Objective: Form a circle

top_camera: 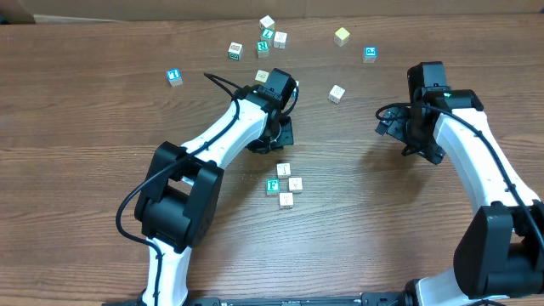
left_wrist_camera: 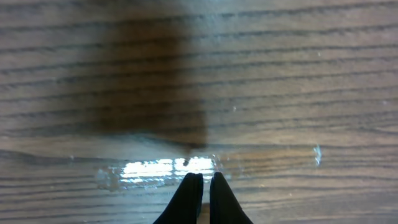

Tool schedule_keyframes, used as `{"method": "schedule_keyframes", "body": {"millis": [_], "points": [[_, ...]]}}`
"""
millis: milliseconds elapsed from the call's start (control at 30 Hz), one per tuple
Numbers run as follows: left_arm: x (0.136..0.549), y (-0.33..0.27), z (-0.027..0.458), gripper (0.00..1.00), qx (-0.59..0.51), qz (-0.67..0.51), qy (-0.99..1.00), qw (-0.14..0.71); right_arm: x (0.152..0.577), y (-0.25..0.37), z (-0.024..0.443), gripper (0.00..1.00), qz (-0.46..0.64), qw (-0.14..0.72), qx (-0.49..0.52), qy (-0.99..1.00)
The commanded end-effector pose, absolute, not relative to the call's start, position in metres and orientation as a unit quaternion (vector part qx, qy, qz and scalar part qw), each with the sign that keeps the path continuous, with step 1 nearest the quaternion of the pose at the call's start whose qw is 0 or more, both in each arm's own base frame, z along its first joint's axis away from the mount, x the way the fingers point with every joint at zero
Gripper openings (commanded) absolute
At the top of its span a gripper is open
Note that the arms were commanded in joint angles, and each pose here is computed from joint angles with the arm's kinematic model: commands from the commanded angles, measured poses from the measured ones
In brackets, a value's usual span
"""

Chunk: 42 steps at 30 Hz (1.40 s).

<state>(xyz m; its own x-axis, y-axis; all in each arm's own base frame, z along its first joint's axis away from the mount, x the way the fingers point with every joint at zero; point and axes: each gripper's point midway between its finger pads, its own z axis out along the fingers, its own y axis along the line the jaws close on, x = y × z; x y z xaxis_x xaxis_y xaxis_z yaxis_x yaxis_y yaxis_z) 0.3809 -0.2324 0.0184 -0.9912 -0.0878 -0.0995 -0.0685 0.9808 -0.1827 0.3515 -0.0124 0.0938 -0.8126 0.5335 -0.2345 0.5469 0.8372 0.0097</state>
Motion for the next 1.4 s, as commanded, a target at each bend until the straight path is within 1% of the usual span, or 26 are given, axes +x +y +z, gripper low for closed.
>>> {"method": "schedule_keyframes", "body": {"millis": [0,200,333,567,667,900,1000,1067,1133,1200,1233,1367], "points": [[0.371,-0.247,0.018,0.04,-0.024,-0.120,0.992,0.030,0.355,-0.016,0.104,1.00,-0.030,0.131,0.287,0.948],[0.366,-0.248,0.015,0.04,-0.019,-0.114,0.993,0.026,0.355,-0.016,0.104,1.00,-0.029,0.131,0.287,0.948],[0.366,-0.243,0.011,0.04,-0.016,-0.090,0.995,0.037,0.355,-0.016,0.104,1.00,-0.029,0.131,0.287,0.948],[0.374,-0.244,0.011,0.05,-0.015,-0.088,0.994,0.057,0.355,-0.016,0.104,1.00,-0.030,0.131,0.287,0.949],[0.379,-0.241,0.011,0.04,-0.016,-0.076,0.995,0.069,0.355,-0.016,0.104,1.00,-0.029,0.131,0.287,0.948],[0.379,-0.240,0.011,0.05,-0.017,-0.075,0.995,0.070,0.355,-0.016,0.104,1.00,-0.029,0.131,0.287,0.948],[0.380,-0.240,0.012,0.16,-0.017,-0.074,0.994,0.073,0.355,-0.016,0.104,1.00,-0.029,0.131,0.287,0.948],[0.382,-0.240,0.012,0.20,-0.017,-0.074,0.994,0.077,0.355,-0.016,0.104,1.00,-0.029,0.131,0.287,0.948],[0.382,-0.241,0.012,0.17,-0.016,-0.075,0.994,0.078,0.355,-0.016,0.104,1.00,-0.029,0.131,0.287,0.948],[0.382,-0.241,0.011,0.07,-0.016,-0.075,0.994,0.079,0.355,-0.016,0.104,1.00,-0.029,0.131,0.287,0.948],[0.382,-0.240,0.010,0.04,-0.017,-0.074,0.994,0.078,0.355,-0.016,0.104,1.00,-0.029,0.131,0.287,0.948],[0.377,-0.237,0.004,0.04,-0.017,-0.070,0.995,0.072,0.355,-0.016,0.104,1.00,-0.030,0.131,0.287,0.949]]}}
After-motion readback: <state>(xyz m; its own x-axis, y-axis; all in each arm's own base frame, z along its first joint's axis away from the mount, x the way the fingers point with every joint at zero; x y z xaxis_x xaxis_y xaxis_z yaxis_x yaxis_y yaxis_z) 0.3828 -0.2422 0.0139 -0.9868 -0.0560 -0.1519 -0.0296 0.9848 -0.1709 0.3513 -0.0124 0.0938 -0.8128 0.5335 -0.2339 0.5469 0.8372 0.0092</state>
